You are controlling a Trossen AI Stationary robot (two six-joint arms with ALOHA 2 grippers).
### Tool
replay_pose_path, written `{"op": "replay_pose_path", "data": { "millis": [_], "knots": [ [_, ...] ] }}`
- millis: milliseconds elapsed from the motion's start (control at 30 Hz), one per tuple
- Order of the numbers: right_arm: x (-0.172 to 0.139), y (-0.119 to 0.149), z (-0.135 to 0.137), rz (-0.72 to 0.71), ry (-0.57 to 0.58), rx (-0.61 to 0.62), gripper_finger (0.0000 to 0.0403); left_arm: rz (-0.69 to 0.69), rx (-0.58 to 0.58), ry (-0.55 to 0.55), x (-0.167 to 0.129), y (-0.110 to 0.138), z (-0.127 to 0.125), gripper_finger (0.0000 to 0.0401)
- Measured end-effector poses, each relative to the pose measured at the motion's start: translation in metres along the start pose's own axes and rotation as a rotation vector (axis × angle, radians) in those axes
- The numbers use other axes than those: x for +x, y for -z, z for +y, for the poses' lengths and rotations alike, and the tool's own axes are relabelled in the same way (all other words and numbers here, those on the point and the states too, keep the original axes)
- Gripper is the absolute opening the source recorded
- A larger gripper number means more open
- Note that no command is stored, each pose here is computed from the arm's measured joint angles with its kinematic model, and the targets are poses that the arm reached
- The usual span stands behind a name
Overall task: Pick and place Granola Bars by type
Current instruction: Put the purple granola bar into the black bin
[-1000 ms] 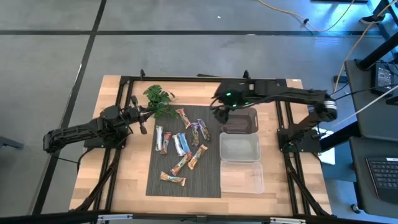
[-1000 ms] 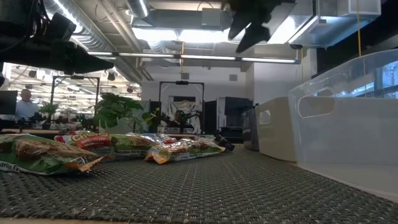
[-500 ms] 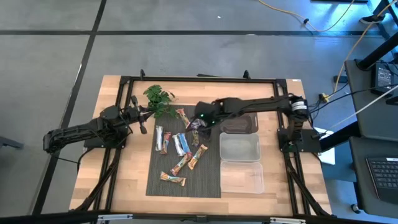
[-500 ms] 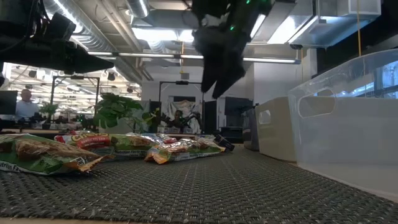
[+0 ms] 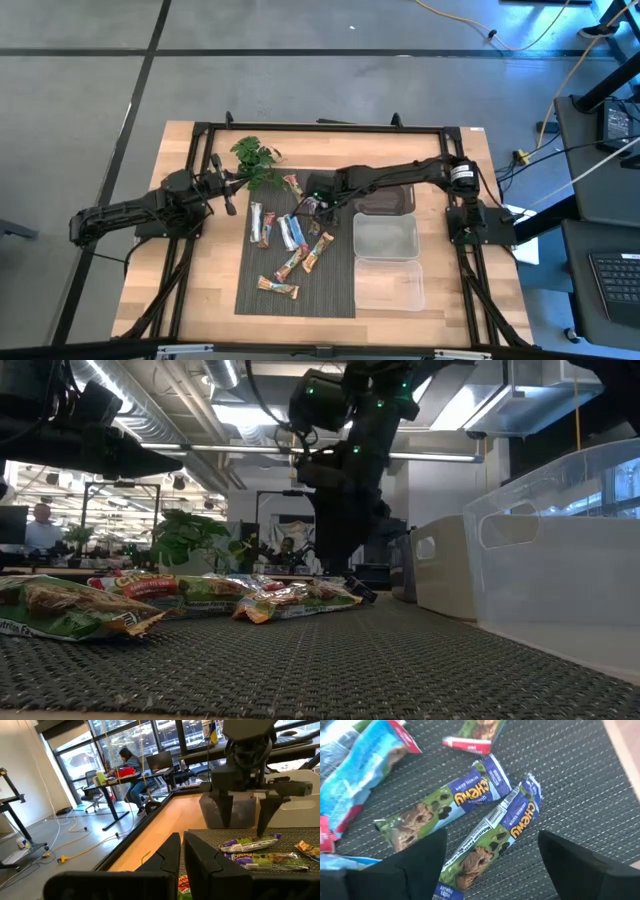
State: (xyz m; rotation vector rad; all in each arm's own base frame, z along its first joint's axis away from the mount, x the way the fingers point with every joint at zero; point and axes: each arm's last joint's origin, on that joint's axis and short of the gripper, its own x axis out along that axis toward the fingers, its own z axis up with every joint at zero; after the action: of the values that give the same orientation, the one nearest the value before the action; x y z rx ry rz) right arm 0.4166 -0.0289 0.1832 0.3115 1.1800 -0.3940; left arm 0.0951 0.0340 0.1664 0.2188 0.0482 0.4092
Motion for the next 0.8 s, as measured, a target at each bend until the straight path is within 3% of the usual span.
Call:
{"op": "replay_pose_path", "data": {
  "millis": [433, 800],
  "knots": [
    [0.042, 0.009, 0.001, 0.094, 0.037, -0.021, 0.0315, 0.002, 0.000, 0.001, 0.000, 0.000, 0.000, 0.0018],
    [0.045, 0.009, 0.002, 0.096, 0.030, -0.113, 0.0315, 0.006, 0.001, -0.017, 0.000, 0.000, 0.000, 0.0019]
  ]
}}
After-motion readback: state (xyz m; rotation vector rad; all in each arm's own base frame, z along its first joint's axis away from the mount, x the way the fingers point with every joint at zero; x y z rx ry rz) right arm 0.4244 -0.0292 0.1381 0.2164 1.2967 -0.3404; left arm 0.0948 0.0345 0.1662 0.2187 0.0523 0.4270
